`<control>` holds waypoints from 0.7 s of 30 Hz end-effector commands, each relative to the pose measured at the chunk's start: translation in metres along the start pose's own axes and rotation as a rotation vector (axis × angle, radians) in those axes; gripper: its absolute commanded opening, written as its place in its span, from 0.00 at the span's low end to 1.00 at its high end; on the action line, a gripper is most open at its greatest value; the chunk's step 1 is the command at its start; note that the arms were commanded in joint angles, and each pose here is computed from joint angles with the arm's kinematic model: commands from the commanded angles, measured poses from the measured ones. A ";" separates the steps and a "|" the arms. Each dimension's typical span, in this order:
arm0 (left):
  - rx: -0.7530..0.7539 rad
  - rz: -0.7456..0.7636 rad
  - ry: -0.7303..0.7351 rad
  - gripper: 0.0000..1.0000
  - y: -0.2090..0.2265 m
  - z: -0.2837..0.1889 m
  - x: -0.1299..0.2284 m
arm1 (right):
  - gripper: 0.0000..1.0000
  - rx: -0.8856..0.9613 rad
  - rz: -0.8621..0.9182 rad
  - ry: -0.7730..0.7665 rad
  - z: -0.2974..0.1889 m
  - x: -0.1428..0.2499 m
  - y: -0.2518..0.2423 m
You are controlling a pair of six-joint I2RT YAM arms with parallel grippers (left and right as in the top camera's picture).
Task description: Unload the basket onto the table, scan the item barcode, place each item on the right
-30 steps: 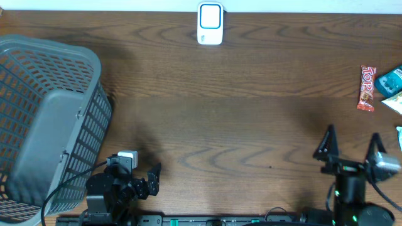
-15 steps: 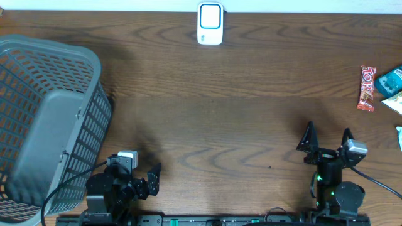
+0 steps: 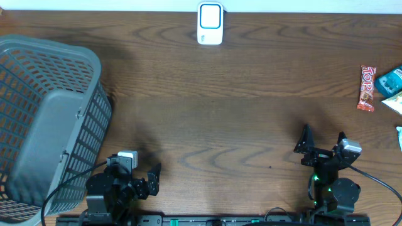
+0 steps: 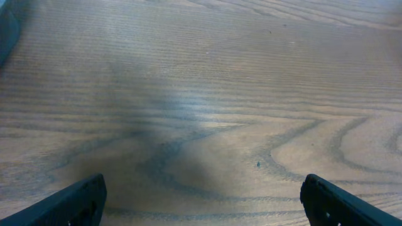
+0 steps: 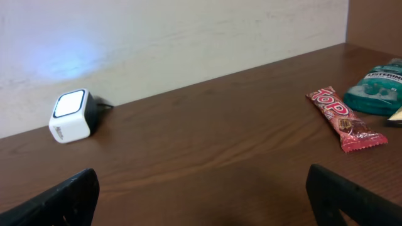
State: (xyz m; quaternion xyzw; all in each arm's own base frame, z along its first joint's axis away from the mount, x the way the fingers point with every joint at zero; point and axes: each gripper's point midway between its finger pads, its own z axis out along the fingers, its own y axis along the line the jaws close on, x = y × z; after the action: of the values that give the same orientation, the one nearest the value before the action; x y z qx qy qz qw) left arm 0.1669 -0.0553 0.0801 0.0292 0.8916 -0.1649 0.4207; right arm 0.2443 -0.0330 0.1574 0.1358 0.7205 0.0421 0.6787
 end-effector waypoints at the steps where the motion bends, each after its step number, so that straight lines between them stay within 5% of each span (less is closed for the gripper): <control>1: 0.005 -0.028 0.054 0.98 0.000 0.002 0.015 | 0.99 -0.004 0.011 -0.002 0.000 0.000 0.001; 13: -0.043 -0.008 0.037 0.98 0.009 0.002 0.011 | 0.99 -0.004 0.011 -0.002 0.000 0.000 0.001; 21: 0.000 0.185 -0.490 0.98 -0.006 -0.007 -0.104 | 0.99 -0.004 0.011 -0.002 0.000 0.000 0.001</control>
State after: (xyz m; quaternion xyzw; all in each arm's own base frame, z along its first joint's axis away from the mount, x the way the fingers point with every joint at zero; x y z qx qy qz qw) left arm 0.2132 -0.0514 0.1476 0.0528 0.8004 -0.1454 0.5791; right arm 0.2442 -0.0330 0.1576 0.1357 0.7202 0.0422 0.6791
